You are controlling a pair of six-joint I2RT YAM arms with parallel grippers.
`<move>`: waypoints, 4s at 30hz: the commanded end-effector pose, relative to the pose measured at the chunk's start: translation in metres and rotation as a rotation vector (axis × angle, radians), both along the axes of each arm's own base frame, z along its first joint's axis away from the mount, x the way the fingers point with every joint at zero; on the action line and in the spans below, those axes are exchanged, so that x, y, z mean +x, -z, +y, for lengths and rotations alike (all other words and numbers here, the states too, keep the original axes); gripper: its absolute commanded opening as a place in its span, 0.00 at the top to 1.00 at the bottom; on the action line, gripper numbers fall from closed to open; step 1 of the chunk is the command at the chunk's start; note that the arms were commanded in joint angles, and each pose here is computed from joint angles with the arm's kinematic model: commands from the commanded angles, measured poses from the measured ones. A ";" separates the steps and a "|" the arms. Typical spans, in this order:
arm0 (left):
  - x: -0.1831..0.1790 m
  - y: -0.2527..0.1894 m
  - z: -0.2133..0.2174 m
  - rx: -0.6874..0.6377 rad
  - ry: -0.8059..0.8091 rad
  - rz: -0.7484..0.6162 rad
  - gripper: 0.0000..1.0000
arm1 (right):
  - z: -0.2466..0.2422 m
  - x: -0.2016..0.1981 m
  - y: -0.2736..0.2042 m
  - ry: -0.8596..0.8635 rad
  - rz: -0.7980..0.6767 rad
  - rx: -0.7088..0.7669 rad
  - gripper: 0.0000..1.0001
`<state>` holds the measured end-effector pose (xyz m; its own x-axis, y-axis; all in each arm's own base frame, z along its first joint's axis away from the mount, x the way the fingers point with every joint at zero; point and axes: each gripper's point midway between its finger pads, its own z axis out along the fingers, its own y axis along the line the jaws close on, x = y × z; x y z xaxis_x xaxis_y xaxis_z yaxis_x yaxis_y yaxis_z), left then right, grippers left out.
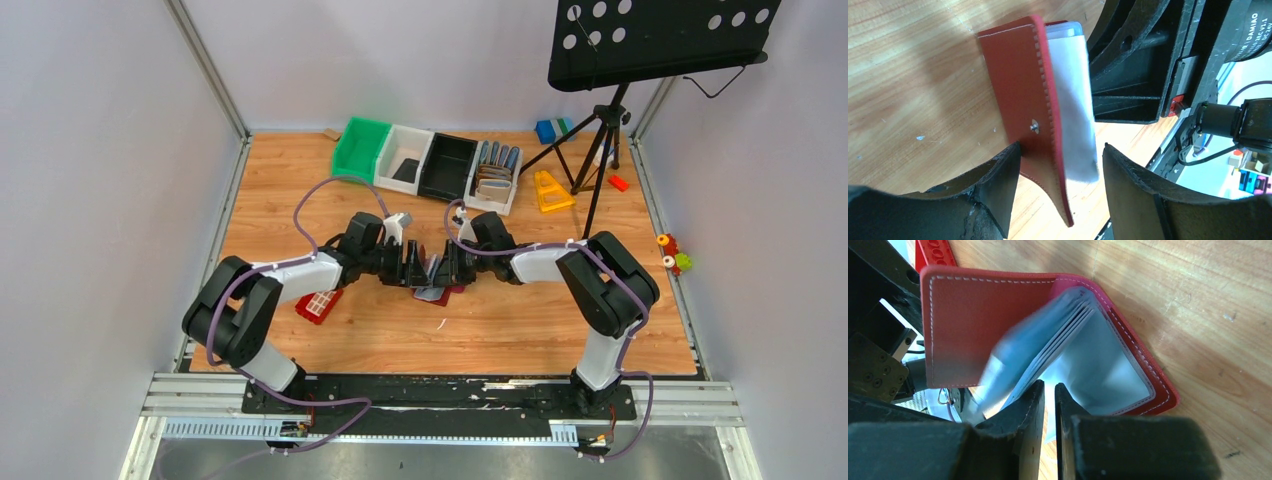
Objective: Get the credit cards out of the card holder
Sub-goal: Remove the credit card from the card holder.
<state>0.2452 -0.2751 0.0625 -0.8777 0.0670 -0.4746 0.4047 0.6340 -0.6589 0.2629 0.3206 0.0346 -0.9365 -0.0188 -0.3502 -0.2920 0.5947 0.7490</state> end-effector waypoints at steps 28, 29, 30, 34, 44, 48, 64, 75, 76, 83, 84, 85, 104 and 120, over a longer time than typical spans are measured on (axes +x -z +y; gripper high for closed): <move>0.014 -0.006 0.006 -0.007 -0.015 -0.015 0.74 | 0.007 0.010 -0.013 -0.009 -0.043 0.011 0.83; 0.014 -0.006 0.007 -0.010 -0.016 -0.014 0.75 | 0.008 0.010 -0.013 -0.010 -0.044 0.009 0.83; 0.014 -0.006 0.008 -0.017 -0.020 -0.011 0.76 | 0.007 0.011 -0.013 -0.009 -0.046 0.008 0.83; 0.015 -0.007 0.011 -0.059 -0.023 0.005 0.78 | 0.005 0.013 -0.012 -0.006 -0.054 -0.007 0.81; 0.014 -0.007 0.013 -0.086 -0.017 0.010 0.78 | -0.004 0.015 -0.017 0.002 -0.056 0.054 0.66; 0.014 -0.007 0.013 -0.093 -0.013 0.014 0.78 | -0.003 0.014 -0.020 0.000 -0.052 0.068 0.63; 0.016 -0.002 0.018 -0.088 -0.025 0.021 1.00 | -0.006 0.018 -0.040 0.059 -0.046 0.242 0.19; 0.018 0.005 0.027 -0.070 -0.058 0.035 1.00 | -0.005 0.022 -0.029 0.077 -0.012 0.218 0.65; 0.018 0.007 0.029 -0.068 -0.066 0.039 1.00 | -0.006 0.023 -0.026 0.079 -0.010 0.201 0.69; 0.024 0.023 0.058 -0.008 -0.156 0.066 0.74 | -0.018 0.027 -0.012 0.090 -0.015 0.089 0.97; 0.025 0.025 0.063 0.002 -0.174 0.068 0.64 | -0.021 0.027 -0.011 0.092 -0.016 0.079 0.98; 0.026 0.027 0.067 0.007 -0.191 0.070 0.55 | -0.024 0.028 -0.010 0.093 -0.021 0.071 1.00; 0.030 0.014 0.032 -0.144 -0.095 0.033 0.20 | -0.017 0.027 -0.024 0.024 -0.036 0.127 1.00; 0.035 0.038 0.034 -0.005 -0.104 0.043 0.94 | -0.025 0.028 -0.029 0.034 -0.060 0.100 0.98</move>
<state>0.2761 -0.2443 0.0265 -0.9096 -0.0531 -0.4120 0.2851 0.6417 -0.7121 0.2793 0.2987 0.0457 -0.9458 0.0529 -0.3205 -0.2462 0.5267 0.8136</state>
